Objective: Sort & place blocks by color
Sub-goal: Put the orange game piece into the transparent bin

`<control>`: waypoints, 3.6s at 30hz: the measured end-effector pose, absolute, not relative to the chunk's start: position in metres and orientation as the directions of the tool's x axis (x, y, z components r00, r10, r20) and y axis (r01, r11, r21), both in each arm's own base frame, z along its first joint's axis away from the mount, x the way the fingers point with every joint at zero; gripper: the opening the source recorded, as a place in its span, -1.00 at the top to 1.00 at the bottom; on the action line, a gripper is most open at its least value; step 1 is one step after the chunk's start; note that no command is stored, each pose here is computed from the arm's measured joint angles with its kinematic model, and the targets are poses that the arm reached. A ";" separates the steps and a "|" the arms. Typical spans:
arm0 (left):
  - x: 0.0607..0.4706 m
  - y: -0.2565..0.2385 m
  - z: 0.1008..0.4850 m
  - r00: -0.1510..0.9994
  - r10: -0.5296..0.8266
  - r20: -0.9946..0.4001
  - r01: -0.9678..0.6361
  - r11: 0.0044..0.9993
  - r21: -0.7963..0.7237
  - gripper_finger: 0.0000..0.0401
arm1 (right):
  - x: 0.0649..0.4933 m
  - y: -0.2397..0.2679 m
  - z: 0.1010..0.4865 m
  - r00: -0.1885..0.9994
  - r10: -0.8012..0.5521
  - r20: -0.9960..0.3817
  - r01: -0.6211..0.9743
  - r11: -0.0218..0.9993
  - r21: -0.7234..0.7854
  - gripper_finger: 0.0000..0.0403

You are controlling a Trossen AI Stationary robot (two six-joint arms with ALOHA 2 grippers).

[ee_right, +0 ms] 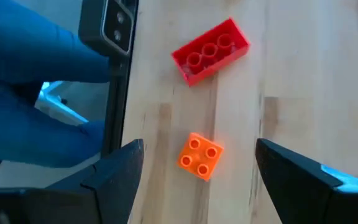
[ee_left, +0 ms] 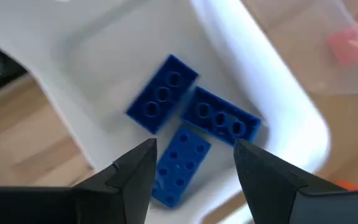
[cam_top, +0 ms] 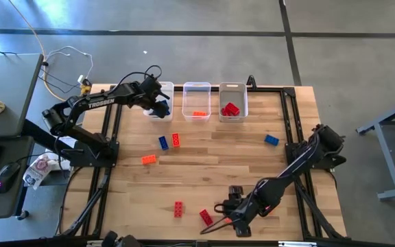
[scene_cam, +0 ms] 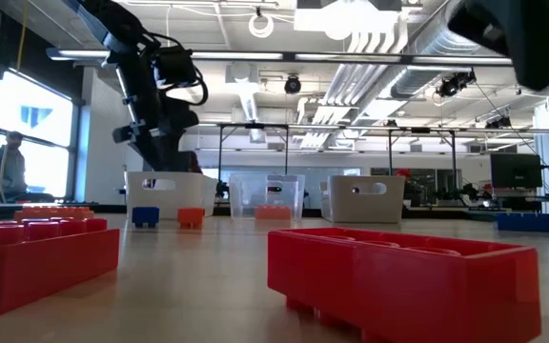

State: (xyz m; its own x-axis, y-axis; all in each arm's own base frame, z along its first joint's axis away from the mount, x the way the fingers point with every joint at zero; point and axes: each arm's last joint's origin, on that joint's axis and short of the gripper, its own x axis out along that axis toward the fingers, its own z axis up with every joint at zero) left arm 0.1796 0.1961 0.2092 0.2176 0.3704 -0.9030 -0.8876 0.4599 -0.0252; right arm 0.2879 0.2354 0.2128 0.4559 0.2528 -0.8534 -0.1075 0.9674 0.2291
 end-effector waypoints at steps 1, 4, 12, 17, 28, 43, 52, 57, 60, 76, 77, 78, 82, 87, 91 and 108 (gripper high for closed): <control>0.180 0.196 0.209 0.232 0.358 -0.904 -0.884 0.466 -0.042 -0.01 | 0.287 0.236 0.209 0.462 0.260 -0.848 -0.121 0.966 0.230 -0.47; 0.181 0.195 0.209 0.270 0.324 -0.907 -0.871 0.484 -0.086 -0.01 | 0.283 0.236 0.198 0.469 0.271 -0.840 -0.133 0.963 0.236 -0.47; 0.195 0.190 0.223 0.390 0.253 -0.885 -0.821 0.530 -0.211 0.01 | 0.277 0.234 0.182 0.461 0.267 -0.846 -0.152 0.963 0.221 -0.47; 0.211 0.177 0.230 0.445 0.210 -0.871 -0.774 0.579 -0.256 0.01 | 0.276 0.236 0.183 0.464 0.274 -0.842 -0.220 0.957 0.190 -0.47; 0.243 0.132 0.233 0.492 0.111 -0.863 -0.691 0.653 -0.310 0.00 | 0.276 0.236 0.183 0.462 0.279 -0.842 -0.489 0.872 0.020 -0.47; 0.266 0.081 0.234 0.517 0.014 -0.856 -0.658 0.646 -0.386 0.00 | 0.277 0.237 0.184 0.464 0.308 -0.830 -0.705 0.696 -0.136 -0.47; 0.269 0.077 0.235 0.530 0.009 -0.848 -0.655 0.640 -0.403 0.00 | 0.281 0.241 0.182 0.484 0.327 -0.812 -0.724 0.670 -0.162 -0.47; 0.269 0.077 0.235 0.530 0.012 -0.848 -0.661 0.632 -0.404 0.00 | 0.284 0.244 0.169 0.462 0.323 -0.826 -0.733 0.664 -0.151 -0.47; 0.269 0.077 0.235 0.530 0.012 -0.848 -0.661 0.632 -0.404 0.00 | 0.285 0.245 0.165 0.457 0.322 -0.829 -0.734 0.662 -0.148 -0.47; 0.269 0.077 0.235 0.529 0.011 -0.849 -0.661 0.633 -0.404 0.00 | 0.288 0.247 0.133 0.398 0.277 -0.874 -0.743 0.656 -0.131 -0.46; 0.269 0.077 0.235 0.529 0.011 -0.849 -0.661 0.633 -0.403 0.00 | 0.288 0.248 0.133 0.398 0.276 -0.875 -0.743 0.656 -0.131 -0.45; 0.269 0.077 0.235 0.529 0.011 -0.849 -0.661 0.633 -0.403 0.00 | 0.288 0.247 0.133 0.397 0.274 -0.876 -0.743 0.656 -0.132 -0.43; 0.269 0.077 0.235 0.528 0.016 -0.849 -0.657 0.641 -0.397 0.00 | 0.288 0.247 0.132 0.395 0.264 -0.880 -0.738 0.662 -0.133 -0.26; 0.269 0.077 0.235 0.528 0.016 -0.849 -0.657 0.641 -0.397 0.00 | 0.287 0.247 0.132 0.382 0.262 -0.886 -0.719 0.687 -0.106 0.10; 0.269 0.077 0.235 0.527 0.018 -0.849 -0.629 0.680 -0.376 0.00 | 0.287 0.246 0.132 0.381 0.258 -0.888 -0.717 0.688 -0.108 0.41; 0.267 0.080 0.234 0.491 0.141 -0.859 -0.486 0.863 -0.136 0.00 | 0.307 0.213 0.146 0.549 0.006 -0.836 -0.398 0.881 -0.256 0.43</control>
